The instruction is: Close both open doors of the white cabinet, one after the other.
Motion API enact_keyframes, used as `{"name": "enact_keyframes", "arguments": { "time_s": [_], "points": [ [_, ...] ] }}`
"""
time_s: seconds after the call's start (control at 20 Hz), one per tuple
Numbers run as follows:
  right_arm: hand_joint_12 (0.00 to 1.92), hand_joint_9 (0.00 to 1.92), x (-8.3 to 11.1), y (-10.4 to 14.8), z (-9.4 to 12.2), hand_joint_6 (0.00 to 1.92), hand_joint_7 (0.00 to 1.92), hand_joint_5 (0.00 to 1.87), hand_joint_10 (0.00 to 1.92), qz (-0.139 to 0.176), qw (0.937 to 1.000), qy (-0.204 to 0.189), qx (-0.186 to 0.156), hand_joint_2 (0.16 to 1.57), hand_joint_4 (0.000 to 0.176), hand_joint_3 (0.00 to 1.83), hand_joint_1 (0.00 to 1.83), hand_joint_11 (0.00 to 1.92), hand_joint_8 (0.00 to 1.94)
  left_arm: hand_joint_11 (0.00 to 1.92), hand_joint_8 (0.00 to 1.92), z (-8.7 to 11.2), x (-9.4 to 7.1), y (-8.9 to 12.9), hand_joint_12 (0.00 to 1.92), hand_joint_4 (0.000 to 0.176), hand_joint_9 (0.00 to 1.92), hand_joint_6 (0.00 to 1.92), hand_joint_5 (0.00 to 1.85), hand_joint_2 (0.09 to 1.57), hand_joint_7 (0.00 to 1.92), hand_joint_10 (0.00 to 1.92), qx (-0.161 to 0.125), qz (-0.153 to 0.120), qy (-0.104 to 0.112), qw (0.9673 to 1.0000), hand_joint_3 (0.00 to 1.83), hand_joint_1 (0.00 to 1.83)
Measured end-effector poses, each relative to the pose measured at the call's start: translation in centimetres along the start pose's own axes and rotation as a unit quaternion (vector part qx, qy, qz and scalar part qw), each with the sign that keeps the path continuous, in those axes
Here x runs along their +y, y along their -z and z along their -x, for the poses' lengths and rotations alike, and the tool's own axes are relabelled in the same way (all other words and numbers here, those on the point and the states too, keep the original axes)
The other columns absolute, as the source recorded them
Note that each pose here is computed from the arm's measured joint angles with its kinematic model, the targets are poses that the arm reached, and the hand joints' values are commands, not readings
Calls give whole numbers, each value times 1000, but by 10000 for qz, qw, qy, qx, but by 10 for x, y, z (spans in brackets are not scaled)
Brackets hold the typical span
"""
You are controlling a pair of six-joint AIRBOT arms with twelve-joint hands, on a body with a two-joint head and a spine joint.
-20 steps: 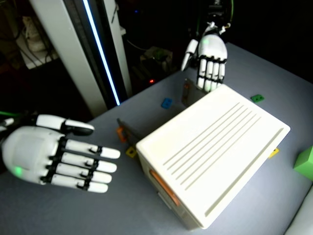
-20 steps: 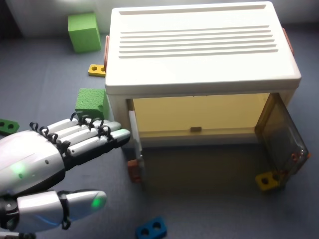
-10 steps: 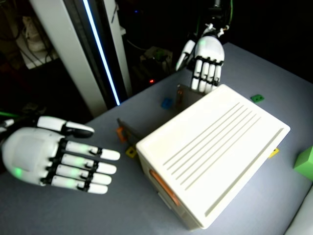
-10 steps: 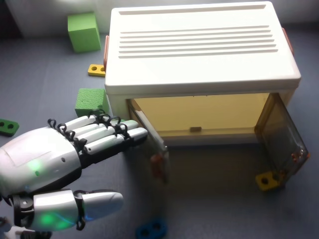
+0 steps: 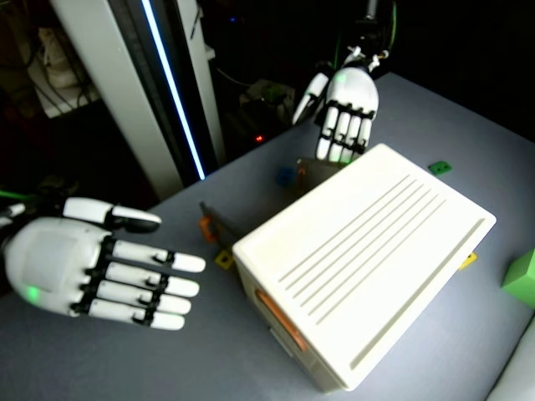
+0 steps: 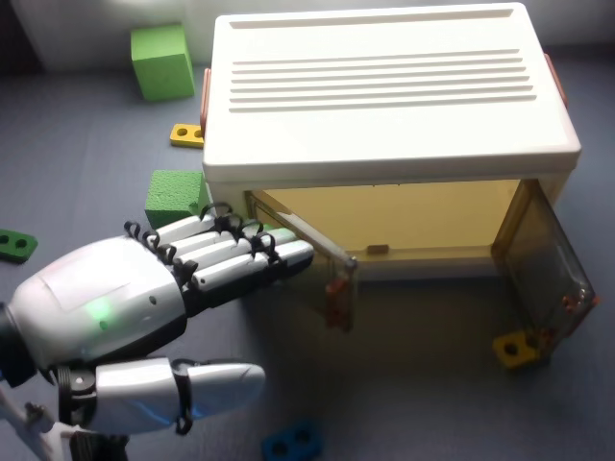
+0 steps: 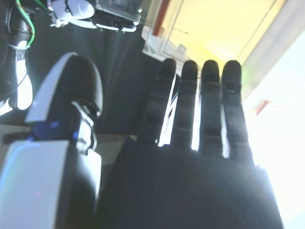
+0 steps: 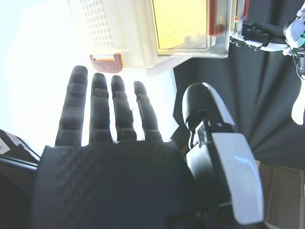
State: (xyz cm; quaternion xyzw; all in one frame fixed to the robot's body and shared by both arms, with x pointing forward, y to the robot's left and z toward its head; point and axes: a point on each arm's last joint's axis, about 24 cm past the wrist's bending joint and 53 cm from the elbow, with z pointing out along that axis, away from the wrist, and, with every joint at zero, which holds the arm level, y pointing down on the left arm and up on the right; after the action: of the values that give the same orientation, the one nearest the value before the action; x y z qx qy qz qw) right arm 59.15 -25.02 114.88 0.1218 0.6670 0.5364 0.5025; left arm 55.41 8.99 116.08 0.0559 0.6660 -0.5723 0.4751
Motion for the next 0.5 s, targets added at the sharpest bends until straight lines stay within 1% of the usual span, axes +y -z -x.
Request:
{"name": "enact_keyframes", "arguments": {
  "time_s": [0.05,0.1,0.15,0.25,0.35,0.45,0.5],
  "points": [
    [4,44,0,0,0,3,45,65,7,-1,10000,0,2,1403,37,0,129,97,8,0,2,1,0,-1,459,0,135,3,122,1398,112,2,-25,-9,3,10000,0,0],
    [4,53,0,0,-1,3,56,67,6,2,10000,2,13,1404,35,0,102,101,7,0,0,2,0,-2,470,0,133,5,134,1408,108,0,-33,-20,2,10000,5,0],
    [7,63,0,0,-1,4,72,73,9,-4,10000,3,29,1407,30,1,96,110,11,0,0,2,0,-4,453,0,114,1,124,1408,84,0,-21,-42,-27,10000,3,0],
    [7,74,0,0,-3,6,90,88,7,5,10000,6,60,1400,35,0,114,119,9,0,2,0,2,-9,503,0,125,3,139,1401,90,1,-17,-28,-6,10000,0,0],
    [6,79,0,0,-4,1,87,84,5,0,10000,9,78,1401,30,1,81,126,3,0,1,0,2,-9,512,0,129,2,139,1396,89,2,-10,-25,-13,10000,0,0],
    [2,81,-1,0,-4,2,89,86,5,-13,10000,9,84,1406,28,3,85,120,3,0,3,-1,2,-9,439,0,103,3,130,1415,77,2,7,-19,-17,10000,4,0],
    [0,76,0,0,-5,0,85,81,2,-7,9999,13,102,1412,29,4,94,114,1,0,4,-1,2,-9,472,0,121,4,145,1416,97,4,9,-26,-5,10000,2,0]
  ]
}}
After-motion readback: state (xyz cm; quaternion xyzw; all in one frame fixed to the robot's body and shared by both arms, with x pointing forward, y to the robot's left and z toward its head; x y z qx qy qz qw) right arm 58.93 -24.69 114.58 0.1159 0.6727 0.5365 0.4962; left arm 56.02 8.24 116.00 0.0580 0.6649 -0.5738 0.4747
